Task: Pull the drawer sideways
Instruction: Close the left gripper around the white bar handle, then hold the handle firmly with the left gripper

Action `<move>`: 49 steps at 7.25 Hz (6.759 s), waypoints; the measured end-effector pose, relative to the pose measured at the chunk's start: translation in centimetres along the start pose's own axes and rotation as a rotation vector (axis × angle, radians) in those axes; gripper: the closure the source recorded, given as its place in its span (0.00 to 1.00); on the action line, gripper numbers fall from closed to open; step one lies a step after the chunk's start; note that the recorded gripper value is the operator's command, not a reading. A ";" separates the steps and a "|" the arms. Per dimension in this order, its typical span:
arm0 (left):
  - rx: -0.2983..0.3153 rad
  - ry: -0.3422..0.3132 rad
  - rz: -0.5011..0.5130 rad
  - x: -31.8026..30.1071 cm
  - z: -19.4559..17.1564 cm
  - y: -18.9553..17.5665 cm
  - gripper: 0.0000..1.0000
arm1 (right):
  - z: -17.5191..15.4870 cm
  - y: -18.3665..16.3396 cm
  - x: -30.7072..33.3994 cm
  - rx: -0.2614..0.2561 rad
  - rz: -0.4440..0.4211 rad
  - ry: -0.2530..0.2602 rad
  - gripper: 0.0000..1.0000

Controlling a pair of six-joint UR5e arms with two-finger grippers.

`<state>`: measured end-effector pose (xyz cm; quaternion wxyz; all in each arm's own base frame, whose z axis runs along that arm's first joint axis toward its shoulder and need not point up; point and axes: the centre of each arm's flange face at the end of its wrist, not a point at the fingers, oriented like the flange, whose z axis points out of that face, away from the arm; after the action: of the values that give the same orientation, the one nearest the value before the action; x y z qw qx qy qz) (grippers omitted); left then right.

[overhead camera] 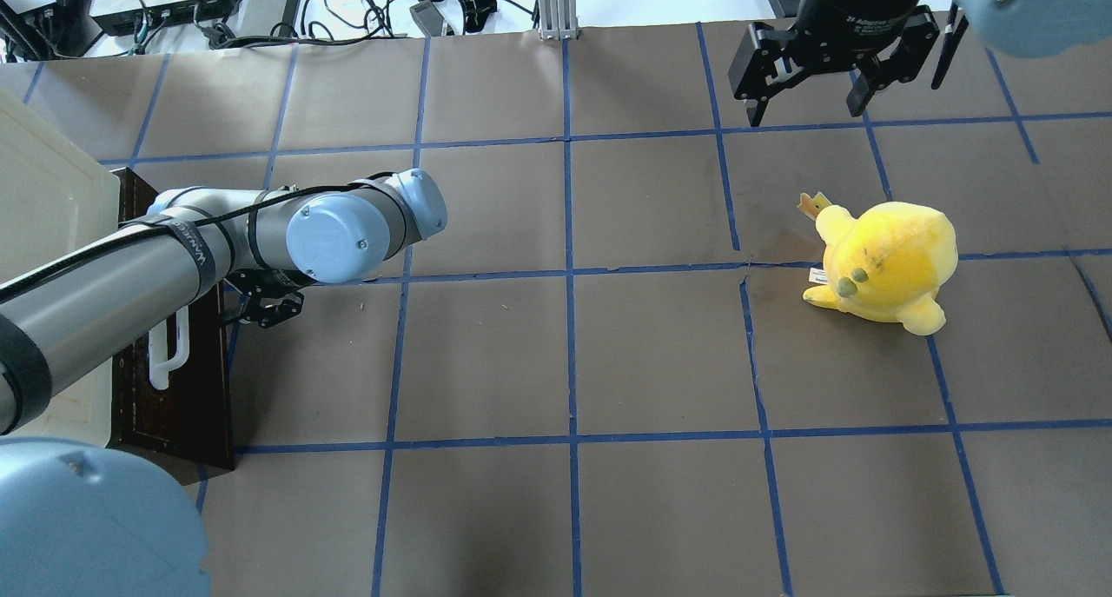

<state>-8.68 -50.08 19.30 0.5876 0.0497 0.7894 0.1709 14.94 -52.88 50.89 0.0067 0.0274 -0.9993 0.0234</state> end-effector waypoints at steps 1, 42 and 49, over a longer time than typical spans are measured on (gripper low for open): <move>-0.004 -0.005 -0.003 -0.2 0.4 -0.2 0.18 | 0.0 0.0 0.0 0.000 0.000 0.000 0.00; -0.018 -0.009 -0.012 -0.3 1.5 -1.1 0.68 | 0.0 0.0 0.0 0.000 0.000 0.000 0.00; -0.009 0.000 -0.019 -0.5 0.6 -1.4 0.72 | 0.0 0.0 0.0 0.000 0.000 0.000 0.00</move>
<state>-7.78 -51.44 19.14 0.5892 0.0397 0.7891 0.1689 14.94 -52.88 50.89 0.0067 0.0275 -0.9993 0.0233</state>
